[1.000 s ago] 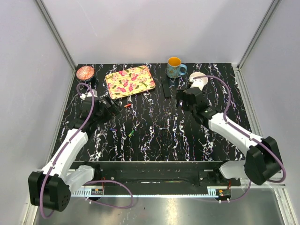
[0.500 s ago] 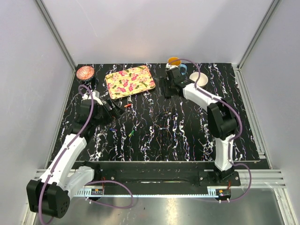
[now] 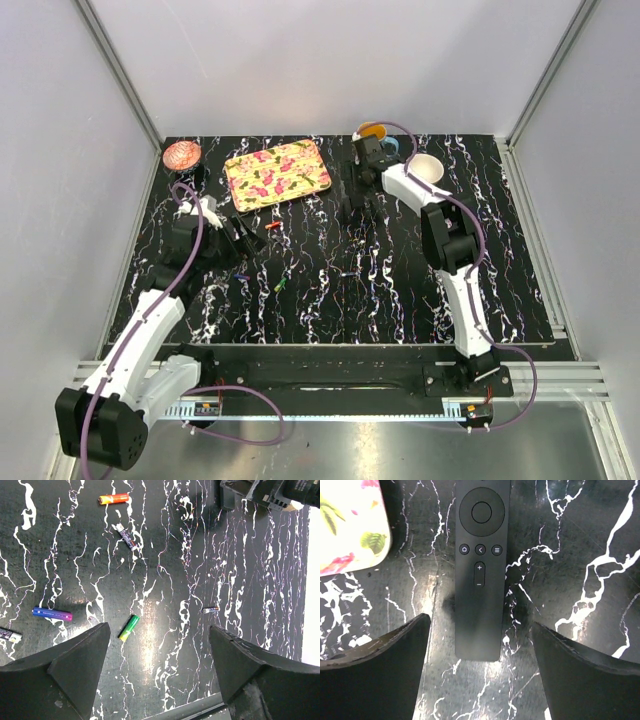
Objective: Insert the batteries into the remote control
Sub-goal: Pick up the remote control from the center of the board.
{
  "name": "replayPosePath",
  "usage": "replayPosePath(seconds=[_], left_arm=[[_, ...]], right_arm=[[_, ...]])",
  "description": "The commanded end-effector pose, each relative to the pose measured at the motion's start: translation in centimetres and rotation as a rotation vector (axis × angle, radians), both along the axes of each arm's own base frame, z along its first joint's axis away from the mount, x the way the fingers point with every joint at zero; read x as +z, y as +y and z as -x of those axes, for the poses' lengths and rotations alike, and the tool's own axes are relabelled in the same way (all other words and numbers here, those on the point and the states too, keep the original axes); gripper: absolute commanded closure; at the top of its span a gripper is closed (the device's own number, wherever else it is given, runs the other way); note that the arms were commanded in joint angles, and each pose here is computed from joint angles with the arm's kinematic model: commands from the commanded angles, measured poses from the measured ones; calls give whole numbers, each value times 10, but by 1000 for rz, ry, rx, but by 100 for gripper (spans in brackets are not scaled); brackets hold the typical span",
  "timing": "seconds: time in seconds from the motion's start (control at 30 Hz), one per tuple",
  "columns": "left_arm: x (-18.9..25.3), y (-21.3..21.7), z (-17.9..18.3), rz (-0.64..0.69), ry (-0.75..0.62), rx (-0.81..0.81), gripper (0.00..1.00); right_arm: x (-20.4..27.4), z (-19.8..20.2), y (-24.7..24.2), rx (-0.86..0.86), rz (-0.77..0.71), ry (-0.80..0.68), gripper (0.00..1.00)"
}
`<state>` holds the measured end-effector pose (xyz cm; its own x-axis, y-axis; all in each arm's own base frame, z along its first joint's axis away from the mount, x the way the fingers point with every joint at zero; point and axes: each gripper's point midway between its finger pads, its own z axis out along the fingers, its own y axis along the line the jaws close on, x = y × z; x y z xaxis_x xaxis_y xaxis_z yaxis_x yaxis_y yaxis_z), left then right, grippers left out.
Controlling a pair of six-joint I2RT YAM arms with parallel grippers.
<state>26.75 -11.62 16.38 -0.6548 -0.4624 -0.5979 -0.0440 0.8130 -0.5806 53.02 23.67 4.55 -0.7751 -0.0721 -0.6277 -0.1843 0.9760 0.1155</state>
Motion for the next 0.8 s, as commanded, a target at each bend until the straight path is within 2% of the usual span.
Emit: replayPosePath(seconds=[0.0, 0.2, 0.23, 0.37, 0.43, 0.47, 0.53, 0.57, 0.67, 0.7, 0.77], left_arm=[[8, -5, -3, 7, -46, -38, 16], [4, -8, -4, 15, -29, -44, 18], [5, -8, -5, 17, -27, -46, 18], [4, -9, -4, 17, -20, -52, 20], [5, -9, -4, 18, -23, -52, 20], [6, -9, -4, 18, -26, -52, 20], [7, -9, -4, 17, -29, -50, 20], [7, -9, -4, 17, -29, -50, 20], [8, -8, -6, 20, -32, -43, 20], [8, -8, -7, 19, -31, -36, 20], [6, -7, -8, 29, -18, -19, 20]], right_arm=[[-8, -5, 2, 22, 22, 25, 12], [-23, -7, -2, 16, 62, 32, 23], [-25, -8, -4, 15, 66, 34, 31], [-29, -3, -5, 9, 72, 47, 53], [-29, 0, -7, -2, 73, 50, 57], [-30, 5, -12, -12, 79, 57, 64], [-25, 7, -13, -35, 61, 35, 71], [-18, 17, -16, -48, 61, 27, 77], [18, 30, -17, -87, 43, -63, 84], [29, 37, -5, -75, 37, -97, 92], [53, 59, 2, -74, 32, -131, 100]])
